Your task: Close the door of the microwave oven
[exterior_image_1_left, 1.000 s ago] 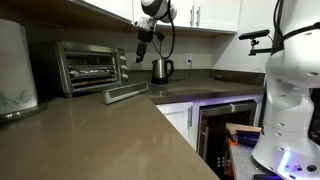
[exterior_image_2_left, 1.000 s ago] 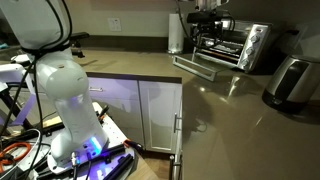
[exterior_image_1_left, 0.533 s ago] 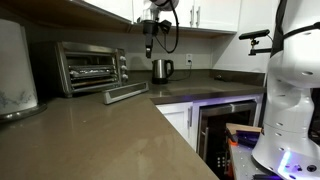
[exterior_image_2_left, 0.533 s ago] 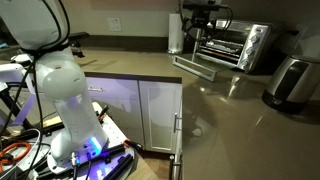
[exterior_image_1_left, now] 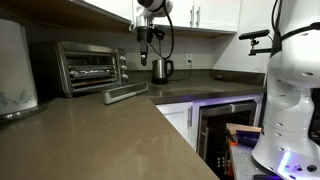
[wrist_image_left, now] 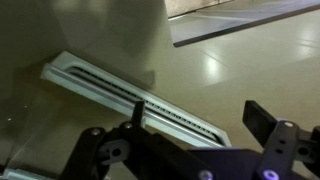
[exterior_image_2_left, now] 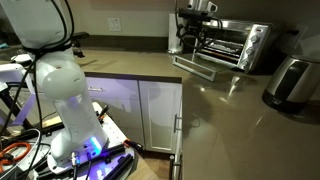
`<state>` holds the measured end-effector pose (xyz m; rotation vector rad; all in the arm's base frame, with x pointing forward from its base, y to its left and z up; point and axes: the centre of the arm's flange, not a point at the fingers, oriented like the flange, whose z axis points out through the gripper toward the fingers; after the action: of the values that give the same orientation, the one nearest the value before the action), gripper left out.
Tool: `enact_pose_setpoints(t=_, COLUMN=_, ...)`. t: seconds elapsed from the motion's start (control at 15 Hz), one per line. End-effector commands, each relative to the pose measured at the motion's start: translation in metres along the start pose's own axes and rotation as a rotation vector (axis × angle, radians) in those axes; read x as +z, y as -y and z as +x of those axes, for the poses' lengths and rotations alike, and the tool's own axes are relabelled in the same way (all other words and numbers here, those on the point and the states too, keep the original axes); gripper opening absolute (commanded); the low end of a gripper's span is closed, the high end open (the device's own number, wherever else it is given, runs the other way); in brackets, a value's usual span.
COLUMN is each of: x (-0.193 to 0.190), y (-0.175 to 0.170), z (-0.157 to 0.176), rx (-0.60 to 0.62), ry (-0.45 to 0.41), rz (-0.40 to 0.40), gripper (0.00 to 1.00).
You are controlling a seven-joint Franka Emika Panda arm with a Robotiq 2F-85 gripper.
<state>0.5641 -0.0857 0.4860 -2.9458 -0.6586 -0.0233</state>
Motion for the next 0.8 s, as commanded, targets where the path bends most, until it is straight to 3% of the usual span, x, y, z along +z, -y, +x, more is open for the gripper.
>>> enact_pose_setpoints(t=0.0, x=0.040, y=0.015, z=0.030, rx=0.018, ry=0.046, rz=0.092, gripper=1.00)
enact_pose_setpoints(t=0.33, x=0.083, y=0.035, z=0.032, rx=0.106, ry=0.138, rz=0.169, gripper=1.00)
enact_pose_setpoints(t=0.4, x=0.088, y=0.036, z=0.033, rx=0.130, ry=0.151, rz=0.166, gripper=0.93)
enact_pose_setpoints(t=0.47, x=0.092, y=0.036, z=0.035, rx=0.151, ry=0.150, rz=0.167, gripper=0.78)
enact_pose_setpoints(t=0.6, x=0.099, y=0.036, z=0.039, rx=0.181, ry=0.153, rz=0.165, gripper=0.78)
enact_pose_setpoints(t=0.73, x=0.105, y=0.034, z=0.043, rx=0.204, ry=0.156, rz=0.150, gripper=0.86)
